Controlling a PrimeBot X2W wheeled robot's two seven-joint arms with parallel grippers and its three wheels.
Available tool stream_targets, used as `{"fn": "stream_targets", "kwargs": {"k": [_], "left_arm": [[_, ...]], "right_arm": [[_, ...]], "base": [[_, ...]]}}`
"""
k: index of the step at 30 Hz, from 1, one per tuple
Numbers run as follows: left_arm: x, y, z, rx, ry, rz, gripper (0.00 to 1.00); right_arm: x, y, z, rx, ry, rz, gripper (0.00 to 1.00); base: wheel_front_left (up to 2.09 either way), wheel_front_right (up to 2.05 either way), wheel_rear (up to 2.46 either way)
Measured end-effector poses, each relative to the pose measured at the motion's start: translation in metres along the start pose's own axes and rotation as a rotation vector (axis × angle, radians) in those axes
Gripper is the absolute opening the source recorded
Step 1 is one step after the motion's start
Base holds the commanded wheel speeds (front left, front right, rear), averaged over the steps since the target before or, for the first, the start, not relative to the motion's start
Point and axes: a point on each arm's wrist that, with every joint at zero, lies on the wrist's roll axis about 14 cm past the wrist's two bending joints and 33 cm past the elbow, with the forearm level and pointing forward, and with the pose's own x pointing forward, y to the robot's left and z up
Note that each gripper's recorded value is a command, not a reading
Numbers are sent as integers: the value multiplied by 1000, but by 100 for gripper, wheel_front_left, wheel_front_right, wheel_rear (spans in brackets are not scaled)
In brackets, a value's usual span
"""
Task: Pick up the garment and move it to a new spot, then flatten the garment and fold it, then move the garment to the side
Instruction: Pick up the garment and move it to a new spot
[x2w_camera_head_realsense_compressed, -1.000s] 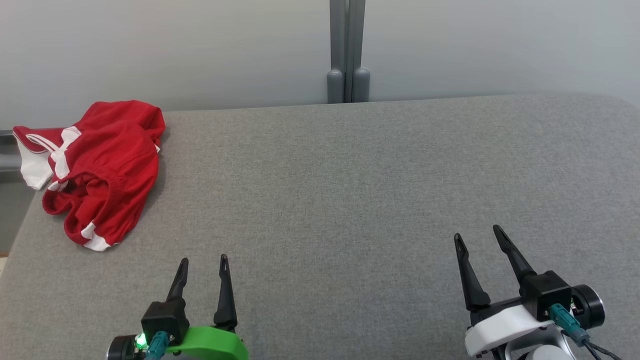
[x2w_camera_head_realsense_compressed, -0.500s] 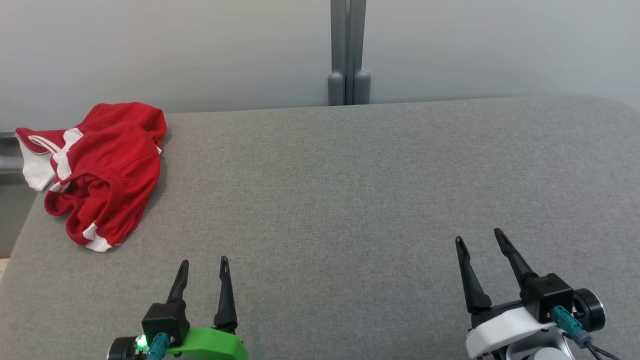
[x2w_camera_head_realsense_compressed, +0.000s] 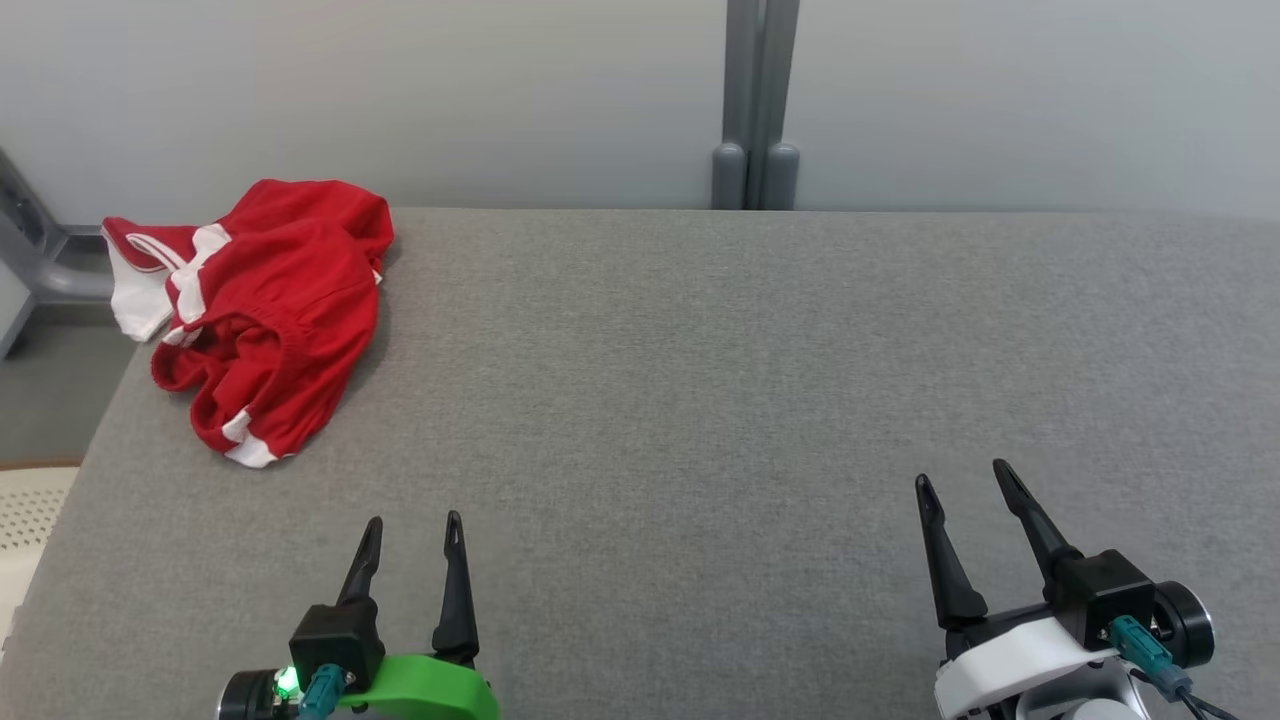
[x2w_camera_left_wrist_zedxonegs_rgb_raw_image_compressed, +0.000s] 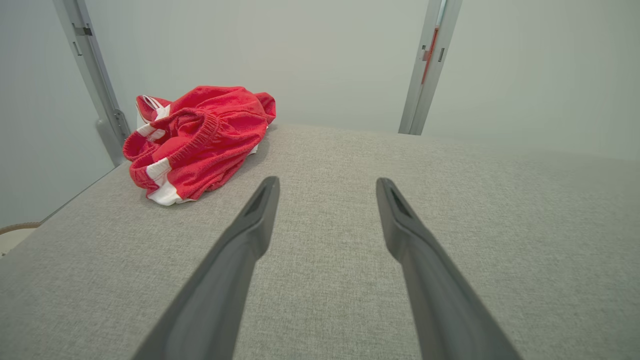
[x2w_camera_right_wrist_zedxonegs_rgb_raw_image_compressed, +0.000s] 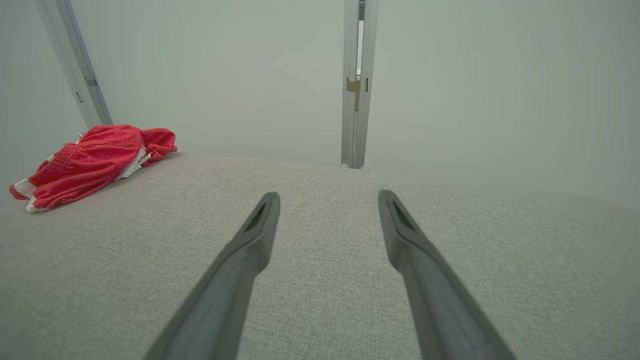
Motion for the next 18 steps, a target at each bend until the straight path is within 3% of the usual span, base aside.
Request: {"fn": "stream_targets", "kwargs": {"k": [18], "left_arm": [[-50,84,12,10,-43,278,100]], "right_arm": [[41,92,-7,42,11,291,100]], "base": [[0,0,0]]}}
